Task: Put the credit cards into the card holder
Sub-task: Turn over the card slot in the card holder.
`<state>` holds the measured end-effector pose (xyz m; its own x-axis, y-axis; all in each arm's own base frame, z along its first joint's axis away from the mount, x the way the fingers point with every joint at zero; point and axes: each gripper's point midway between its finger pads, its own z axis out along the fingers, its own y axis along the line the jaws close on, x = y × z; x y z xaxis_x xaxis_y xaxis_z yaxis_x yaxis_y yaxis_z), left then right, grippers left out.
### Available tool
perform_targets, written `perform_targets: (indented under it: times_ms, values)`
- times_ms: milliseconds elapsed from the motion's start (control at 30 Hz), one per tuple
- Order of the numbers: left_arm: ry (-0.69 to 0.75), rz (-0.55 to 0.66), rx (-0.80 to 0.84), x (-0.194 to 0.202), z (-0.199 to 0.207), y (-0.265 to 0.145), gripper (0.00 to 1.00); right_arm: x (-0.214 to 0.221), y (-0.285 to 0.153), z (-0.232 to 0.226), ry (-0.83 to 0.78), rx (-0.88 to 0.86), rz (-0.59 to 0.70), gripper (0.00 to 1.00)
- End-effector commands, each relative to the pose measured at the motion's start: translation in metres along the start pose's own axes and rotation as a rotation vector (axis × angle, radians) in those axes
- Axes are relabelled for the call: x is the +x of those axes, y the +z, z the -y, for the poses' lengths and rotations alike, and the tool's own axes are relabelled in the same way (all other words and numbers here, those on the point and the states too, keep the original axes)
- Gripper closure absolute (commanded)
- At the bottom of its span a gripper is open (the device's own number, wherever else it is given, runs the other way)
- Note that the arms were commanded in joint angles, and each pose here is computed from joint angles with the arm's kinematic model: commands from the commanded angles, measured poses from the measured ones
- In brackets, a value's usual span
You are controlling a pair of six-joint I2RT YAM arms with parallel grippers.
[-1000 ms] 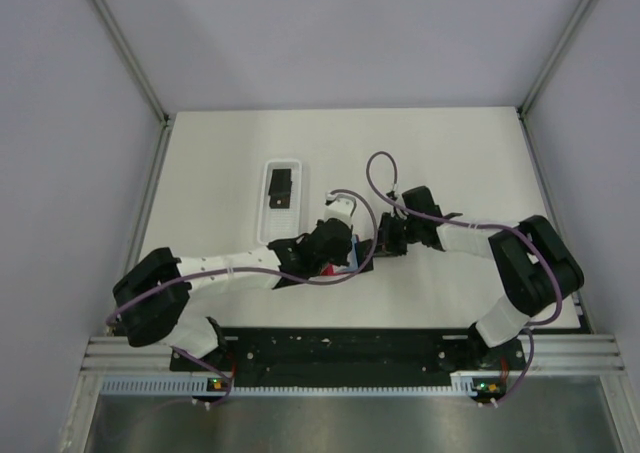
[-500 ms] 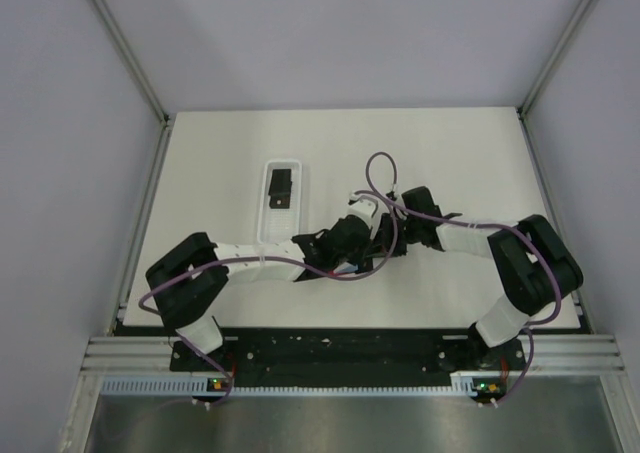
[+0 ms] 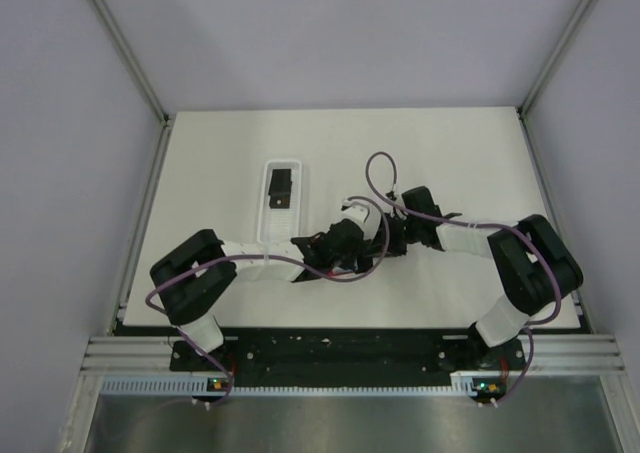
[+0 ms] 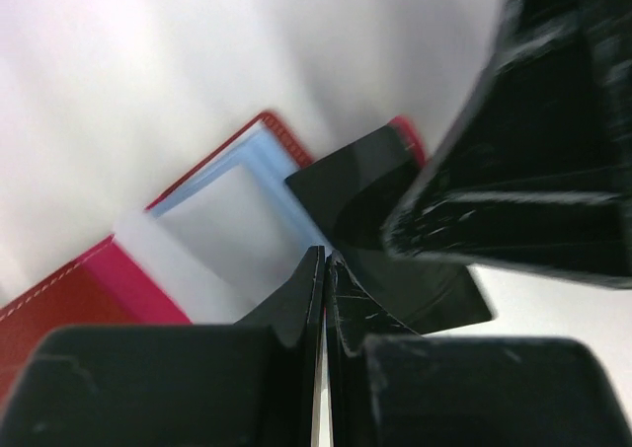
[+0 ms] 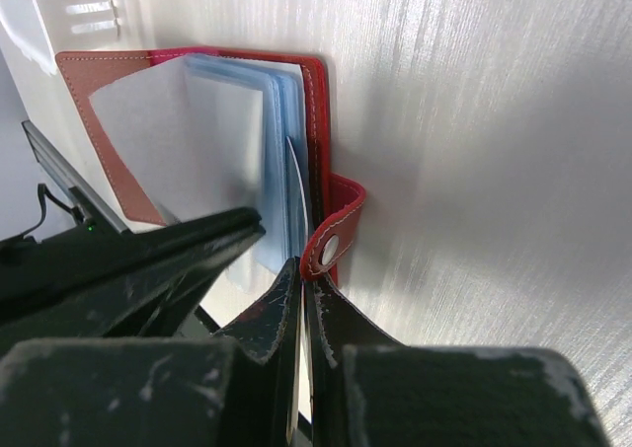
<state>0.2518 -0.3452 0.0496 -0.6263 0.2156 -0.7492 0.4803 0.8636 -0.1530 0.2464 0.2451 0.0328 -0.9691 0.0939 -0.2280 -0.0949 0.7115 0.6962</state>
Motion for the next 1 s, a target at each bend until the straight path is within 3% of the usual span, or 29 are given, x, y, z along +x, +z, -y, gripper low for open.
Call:
perform_targets:
  times_ms: [0, 500, 967]
  values:
    - [-0.036, -0.003, -0.029, 0.011, -0.016, -0.001, 1.0, 0.004, 0.004, 0.023, -0.007, 0.084, -0.006, 1.0]
    - [-0.053, -0.056, -0.089, 0.046, -0.042, -0.01, 1.0, 0.003, 0.004, 0.028, -0.008, 0.117, -0.004, 1.0]
    - [-0.116, -0.058, -0.223, 0.063, -0.08, -0.048, 1.0, 0.004, 0.004, 0.033, -0.008, 0.138, -0.008, 1.0]
